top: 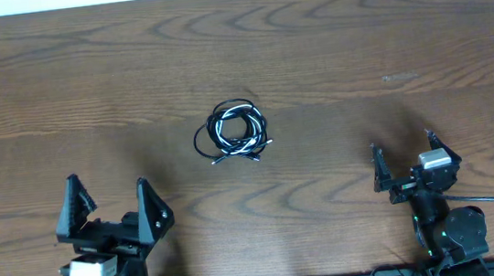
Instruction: Untangle cables
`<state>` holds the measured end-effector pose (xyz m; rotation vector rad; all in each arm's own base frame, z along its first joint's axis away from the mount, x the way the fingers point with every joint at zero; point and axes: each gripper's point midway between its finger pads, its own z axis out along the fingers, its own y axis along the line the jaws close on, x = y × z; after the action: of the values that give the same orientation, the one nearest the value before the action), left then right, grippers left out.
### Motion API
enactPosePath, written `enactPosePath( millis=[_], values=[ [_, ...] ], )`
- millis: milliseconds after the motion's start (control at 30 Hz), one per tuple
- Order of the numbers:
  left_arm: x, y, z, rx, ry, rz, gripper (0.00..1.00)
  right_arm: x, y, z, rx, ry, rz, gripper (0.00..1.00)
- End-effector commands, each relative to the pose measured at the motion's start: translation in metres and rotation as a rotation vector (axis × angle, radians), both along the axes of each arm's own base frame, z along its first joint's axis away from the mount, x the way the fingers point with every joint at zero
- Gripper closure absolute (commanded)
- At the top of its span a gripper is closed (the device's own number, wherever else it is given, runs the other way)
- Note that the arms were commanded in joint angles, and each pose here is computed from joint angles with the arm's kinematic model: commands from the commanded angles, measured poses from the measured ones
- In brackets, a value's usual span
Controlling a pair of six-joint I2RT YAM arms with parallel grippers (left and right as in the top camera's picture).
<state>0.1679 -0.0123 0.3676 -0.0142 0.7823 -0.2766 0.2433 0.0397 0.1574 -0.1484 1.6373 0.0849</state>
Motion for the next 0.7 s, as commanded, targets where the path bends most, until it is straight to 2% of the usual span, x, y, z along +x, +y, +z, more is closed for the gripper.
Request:
enactPosePath(
  millis=[0, 667],
  values=[
    [-0.0025, -0.0055, 0.0054, 0.009, 0.005, -0.034, 0.02, -0.0006, 0.0021, -0.0004, -0.008, -0.001, 0.01, 0.01],
    [-0.0001, -0.0051, 0.003, 0.007, 0.019, -0.033, 0.02, -0.0006, 0.0021, -0.0005, -0.008, 0.0, 0.01, 0.01]
  ],
)
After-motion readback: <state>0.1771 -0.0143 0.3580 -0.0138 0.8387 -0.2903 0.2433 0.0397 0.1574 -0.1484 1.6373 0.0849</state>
